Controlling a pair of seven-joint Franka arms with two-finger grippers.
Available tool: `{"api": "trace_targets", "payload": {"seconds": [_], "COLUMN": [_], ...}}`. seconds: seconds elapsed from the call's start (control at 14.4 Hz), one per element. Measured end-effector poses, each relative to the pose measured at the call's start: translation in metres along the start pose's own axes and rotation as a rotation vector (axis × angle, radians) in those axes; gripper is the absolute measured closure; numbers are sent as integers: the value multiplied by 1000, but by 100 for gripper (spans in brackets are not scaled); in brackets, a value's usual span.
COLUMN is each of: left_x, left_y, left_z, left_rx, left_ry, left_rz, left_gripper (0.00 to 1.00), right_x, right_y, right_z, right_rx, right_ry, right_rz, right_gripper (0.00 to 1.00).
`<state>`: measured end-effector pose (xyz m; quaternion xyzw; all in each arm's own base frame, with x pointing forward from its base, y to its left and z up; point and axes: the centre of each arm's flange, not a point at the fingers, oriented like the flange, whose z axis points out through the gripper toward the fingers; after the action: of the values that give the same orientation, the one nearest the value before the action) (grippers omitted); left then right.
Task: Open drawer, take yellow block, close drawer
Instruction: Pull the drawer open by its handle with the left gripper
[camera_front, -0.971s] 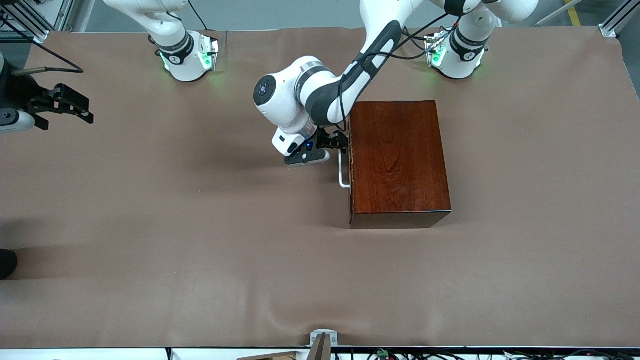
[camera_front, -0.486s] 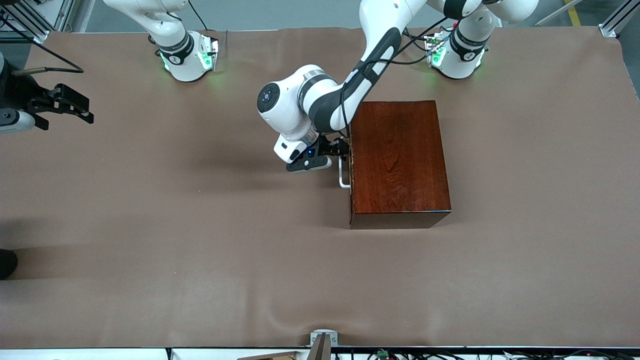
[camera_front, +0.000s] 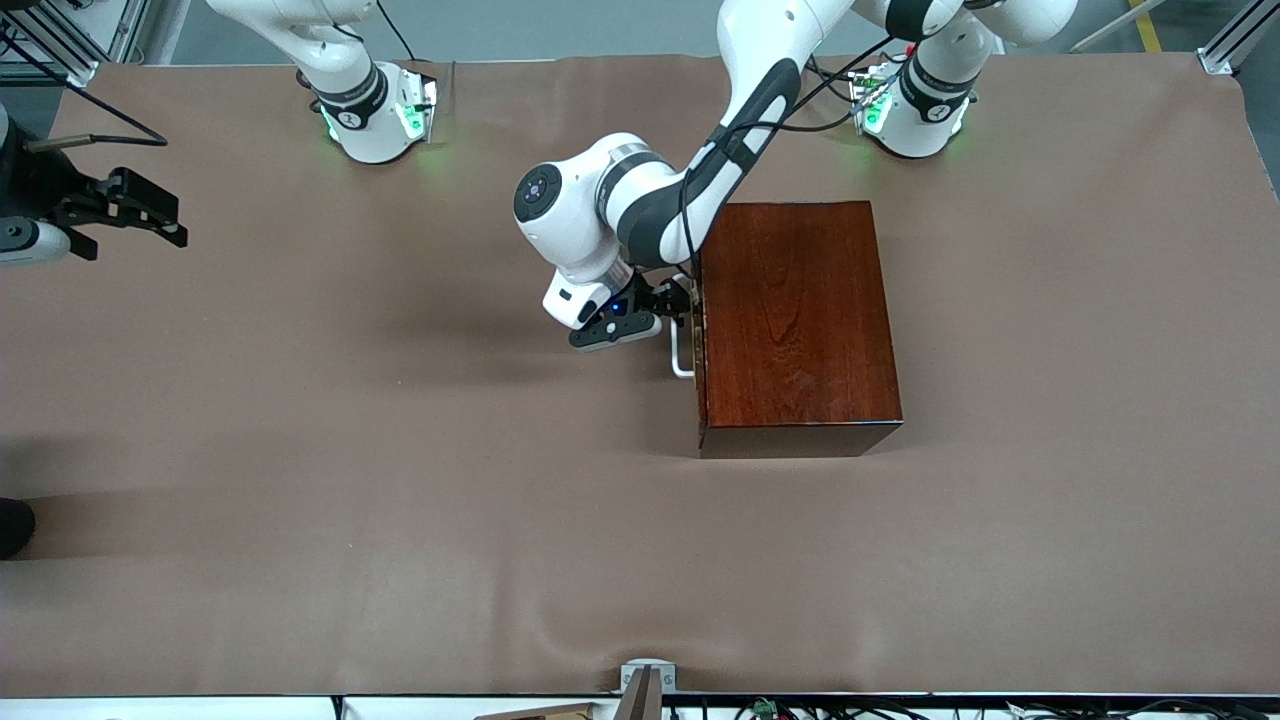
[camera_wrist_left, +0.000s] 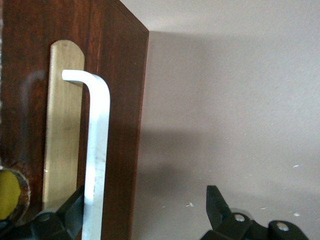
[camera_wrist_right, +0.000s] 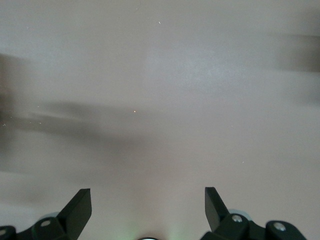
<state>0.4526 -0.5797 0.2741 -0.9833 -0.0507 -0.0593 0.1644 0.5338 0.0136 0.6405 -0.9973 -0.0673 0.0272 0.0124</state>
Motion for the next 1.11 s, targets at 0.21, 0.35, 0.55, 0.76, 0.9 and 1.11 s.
{"api": "trace_targets", "payload": {"seconds": [0.21, 0.35, 0.55, 0.76, 0.9, 1.11], "left_x": [-8, -13, -17, -19, -21, -24], "left_y": [13, 20, 26, 31, 34, 40], "left_z": [-10, -16, -20, -24, -27, -31], "left_rx": [-67, -108, -136, -171, -195, -240], "left_ry": [27, 48, 62, 74, 82, 92], "left_rz": [-31, -49, -64, -108, -137, -167], "left_gripper": [0, 0, 0, 0, 0, 0], "right_x": [0, 0, 0, 0, 0, 0], "right_y": [0, 0, 0, 0, 0, 0], "right_z": [0, 0, 0, 0, 0, 0], "right_rx": [0, 0, 0, 0, 0, 0], "right_ry": [0, 0, 0, 0, 0, 0], "right_rz": [0, 0, 0, 0, 0, 0], "right_gripper": [0, 0, 0, 0, 0, 0]}}
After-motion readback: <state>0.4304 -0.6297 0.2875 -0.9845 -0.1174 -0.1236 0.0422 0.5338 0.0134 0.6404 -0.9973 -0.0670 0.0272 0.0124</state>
